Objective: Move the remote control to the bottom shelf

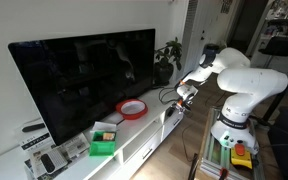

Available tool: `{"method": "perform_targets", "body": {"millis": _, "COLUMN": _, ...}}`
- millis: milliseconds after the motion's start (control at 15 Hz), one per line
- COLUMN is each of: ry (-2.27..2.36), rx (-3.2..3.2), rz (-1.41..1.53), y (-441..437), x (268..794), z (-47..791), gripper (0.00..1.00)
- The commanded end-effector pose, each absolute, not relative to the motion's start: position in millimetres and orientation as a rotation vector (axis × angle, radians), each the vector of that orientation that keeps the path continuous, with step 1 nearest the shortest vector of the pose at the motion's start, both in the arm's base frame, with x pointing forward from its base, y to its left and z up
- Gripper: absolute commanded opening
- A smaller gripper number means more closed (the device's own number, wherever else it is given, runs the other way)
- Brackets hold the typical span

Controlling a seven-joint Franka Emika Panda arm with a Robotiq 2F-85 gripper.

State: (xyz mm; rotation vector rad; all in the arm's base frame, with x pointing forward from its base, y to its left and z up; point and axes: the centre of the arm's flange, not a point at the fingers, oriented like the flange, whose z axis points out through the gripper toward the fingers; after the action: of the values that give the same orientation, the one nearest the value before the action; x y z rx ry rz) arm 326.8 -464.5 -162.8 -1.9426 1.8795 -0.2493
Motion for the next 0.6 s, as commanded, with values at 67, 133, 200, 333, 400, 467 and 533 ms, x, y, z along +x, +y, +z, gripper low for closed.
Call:
{"method": "perform_targets", "body": {"millis": 67, "ry": 1.866, "rx": -2.008, "rz": -0.182, "y": -458, "x": 301, "z": -120, "gripper": 1.0}}
{"method": "perform_targets", "body": {"millis": 133, "ry": 1.866, "rx": -2.018, "rz": -0.18, "y": -458, "x": 297, "z": -117, "gripper": 1.0}}
{"method": "perform_targets", "body": {"millis": 200, "ry": 1.868, "rx": -2.037, "rz": -0.16, "y": -459, "x": 293, "z": -112, "gripper": 1.0}}
{"method": "perform_targets", "body": {"millis": 333, "ry": 1.865, "rx": -2.063, "rz": -0.153, "y": -460, "x": 289, "z": -99, "gripper": 1.0}}
{"method": "perform_targets", "body": {"millis": 400, "ry": 1.86, "rx": -2.083, "rz": -0.149, "y": -460, "x": 286, "z": -93, "gripper": 1.0}}
{"method": "perform_targets", "body": {"millis": 467, "ry": 1.85, "rx": -2.106, "rz": -0.137, "y": -459, "x": 283, "z": -86, "gripper": 1.0}}
{"method": "perform_targets", "body": {"millis": 533, "ry": 1.859, "rx": -2.119, "rz": -0.132, "y": -458, "x": 282, "z": -80, "gripper": 1.0}}
